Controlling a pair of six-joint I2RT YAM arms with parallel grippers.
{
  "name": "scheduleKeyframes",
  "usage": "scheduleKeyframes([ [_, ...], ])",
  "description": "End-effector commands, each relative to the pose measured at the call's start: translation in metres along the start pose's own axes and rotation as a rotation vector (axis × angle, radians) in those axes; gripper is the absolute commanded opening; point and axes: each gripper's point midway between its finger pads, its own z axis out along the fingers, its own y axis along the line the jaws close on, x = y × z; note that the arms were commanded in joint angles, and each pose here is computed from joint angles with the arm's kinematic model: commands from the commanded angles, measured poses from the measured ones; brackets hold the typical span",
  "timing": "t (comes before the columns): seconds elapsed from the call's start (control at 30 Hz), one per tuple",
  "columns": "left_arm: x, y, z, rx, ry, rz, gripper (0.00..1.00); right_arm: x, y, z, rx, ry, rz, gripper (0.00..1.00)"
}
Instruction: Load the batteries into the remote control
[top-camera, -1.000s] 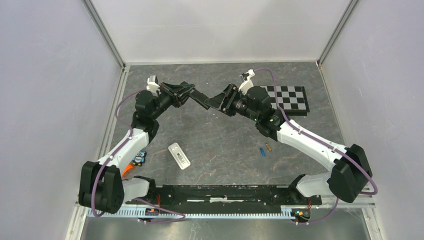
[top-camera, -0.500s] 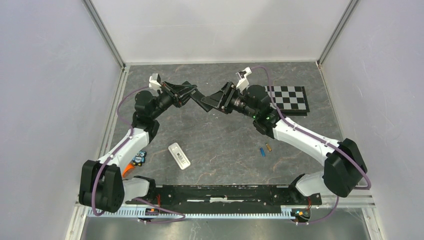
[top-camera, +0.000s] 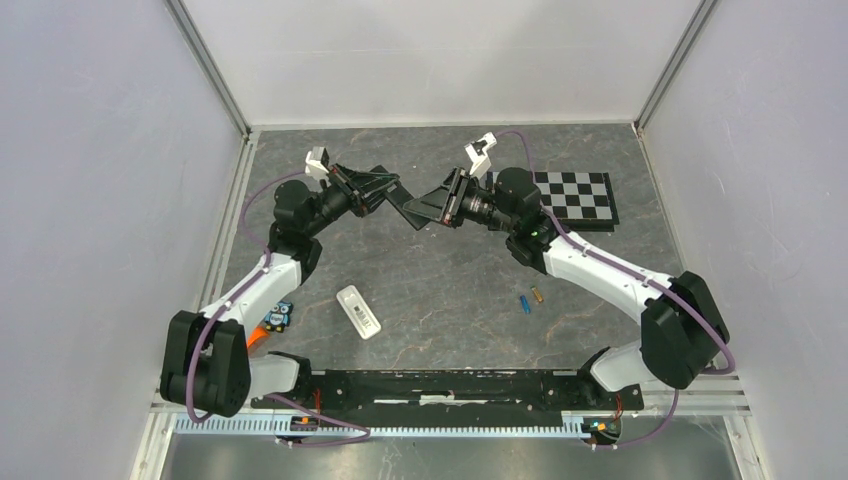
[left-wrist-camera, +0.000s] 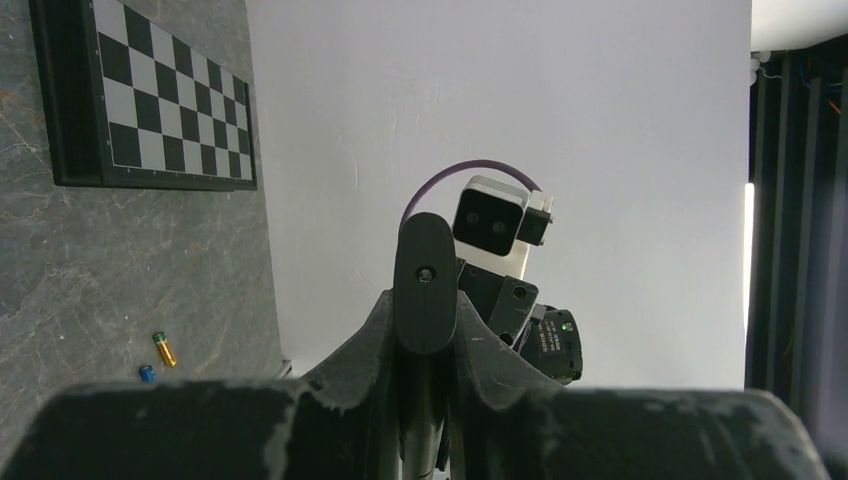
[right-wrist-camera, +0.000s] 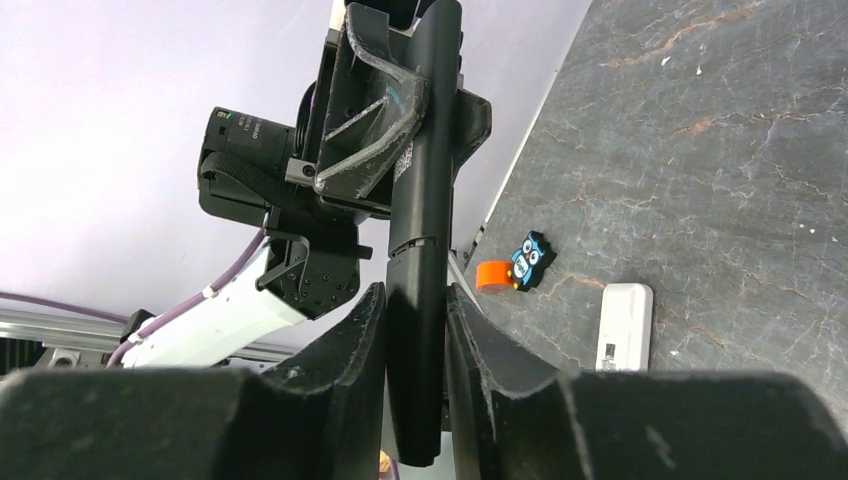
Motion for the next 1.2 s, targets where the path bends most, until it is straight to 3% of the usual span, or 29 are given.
scheduleKeyframes([
  [0.0,0.004,-0.058,0.0,0.172,0.033,0.056,0.02,0.006,-0.018,-0.003,0.044,0.019,-0.003,0.26],
  [0.2,0.018,-0.069,-0.006,0.218,0.103,0.13,0.02,-0.002,-0.015,0.01,-0.008,-0.009,-0.002,0.23],
  [0.43,0.049,-0.058,-0.021,0.199,0.276,0.187,0.02,-0.012,-0.002,0.022,-0.09,-0.002,0.064,0.22],
  [0.87,0.079,-0.064,-0.022,0.231,0.396,0.159,0.02,-0.022,-0.021,0.035,-0.005,-0.037,0.056,0.21],
  [1.17,0.072,-0.058,-0.017,0.223,0.351,0.211,0.02,-0.039,-0.003,0.022,-0.079,-0.077,-0.024,0.26],
])
